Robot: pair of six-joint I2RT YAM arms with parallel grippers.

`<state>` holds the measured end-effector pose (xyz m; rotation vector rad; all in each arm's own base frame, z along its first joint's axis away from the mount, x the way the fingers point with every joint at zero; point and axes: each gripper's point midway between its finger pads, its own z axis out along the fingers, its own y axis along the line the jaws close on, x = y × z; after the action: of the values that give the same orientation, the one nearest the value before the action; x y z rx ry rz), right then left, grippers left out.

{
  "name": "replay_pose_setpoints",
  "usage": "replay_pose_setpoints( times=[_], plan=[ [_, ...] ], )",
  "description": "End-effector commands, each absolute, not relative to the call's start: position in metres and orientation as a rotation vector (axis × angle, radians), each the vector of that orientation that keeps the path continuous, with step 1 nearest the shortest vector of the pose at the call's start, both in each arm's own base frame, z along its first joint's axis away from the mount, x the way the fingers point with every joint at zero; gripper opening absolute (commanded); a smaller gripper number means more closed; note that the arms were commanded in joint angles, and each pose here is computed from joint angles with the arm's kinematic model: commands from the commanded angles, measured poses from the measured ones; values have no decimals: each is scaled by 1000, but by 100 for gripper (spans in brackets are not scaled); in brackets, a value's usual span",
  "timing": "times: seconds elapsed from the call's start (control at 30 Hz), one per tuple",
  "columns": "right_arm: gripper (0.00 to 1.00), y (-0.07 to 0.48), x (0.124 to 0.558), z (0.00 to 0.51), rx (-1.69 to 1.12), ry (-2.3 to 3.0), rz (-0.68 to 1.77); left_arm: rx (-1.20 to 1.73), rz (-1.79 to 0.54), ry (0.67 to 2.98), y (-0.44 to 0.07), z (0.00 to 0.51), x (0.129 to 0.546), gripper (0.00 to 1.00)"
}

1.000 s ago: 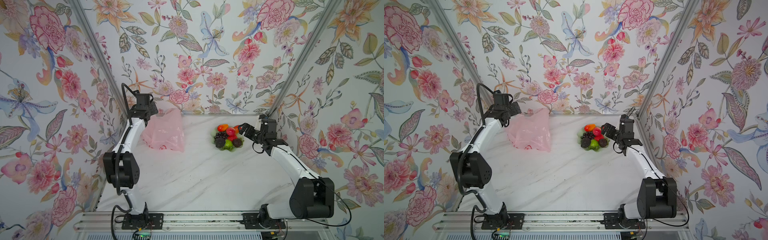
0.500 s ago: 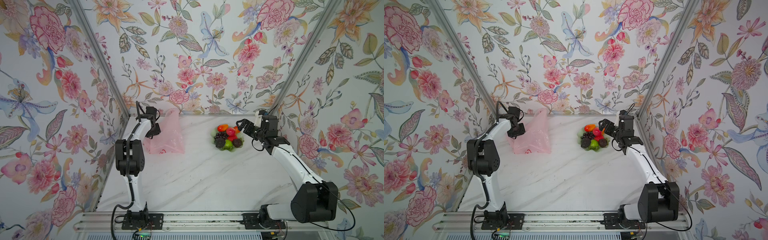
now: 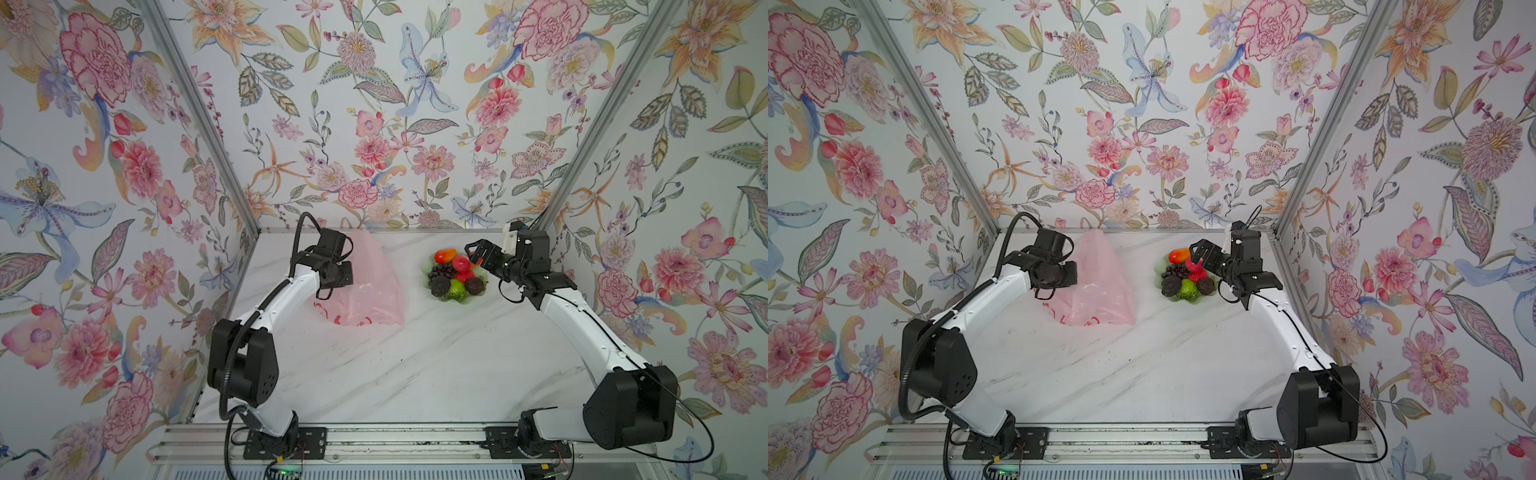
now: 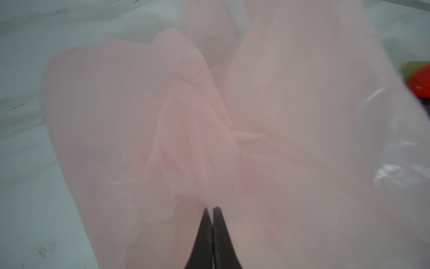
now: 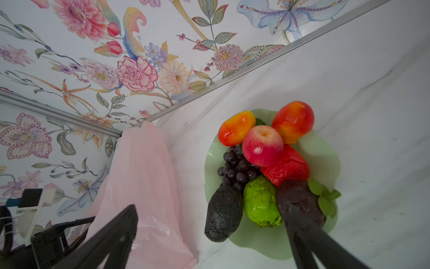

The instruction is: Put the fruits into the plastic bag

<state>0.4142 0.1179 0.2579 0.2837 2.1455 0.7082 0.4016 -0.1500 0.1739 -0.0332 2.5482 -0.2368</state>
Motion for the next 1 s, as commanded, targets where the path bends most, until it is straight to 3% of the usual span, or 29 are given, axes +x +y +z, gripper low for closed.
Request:
replay_pose_setpoints(
  times=[0.0, 0.33, 0.37, 0.43, 0.47, 0.57, 0.67, 0.97],
  plan=[
    [99, 123, 391, 285, 263, 2144, 685, 44, -346, 2538, -183, 173, 378, 0],
    [99, 144, 313, 286, 248, 2348, 550, 169, -640, 2580, -215, 127, 261, 0],
    [99, 149, 306, 282, 239, 2379, 536, 171, -672, 2585, -213, 124, 249, 7],
    [99, 159, 296, 268, 236, 2450, 526, 164, -676, 2594, -202, 123, 233, 43],
    [99, 164, 293, 259, 240, 2503, 517, 162, -649, 2596, -194, 125, 227, 57],
    [99, 181, 292, 238, 213, 2628, 500, 140, -560, 2573, -172, 142, 221, 77],
    [99, 206, 309, 229, 119, 2674, 495, 68, -504, 2540, -151, 156, 227, 87],
    [99, 269, 392, 181, -65, 2796, 484, -171, -467, 2498, -107, 179, 267, 91]
  ],
)
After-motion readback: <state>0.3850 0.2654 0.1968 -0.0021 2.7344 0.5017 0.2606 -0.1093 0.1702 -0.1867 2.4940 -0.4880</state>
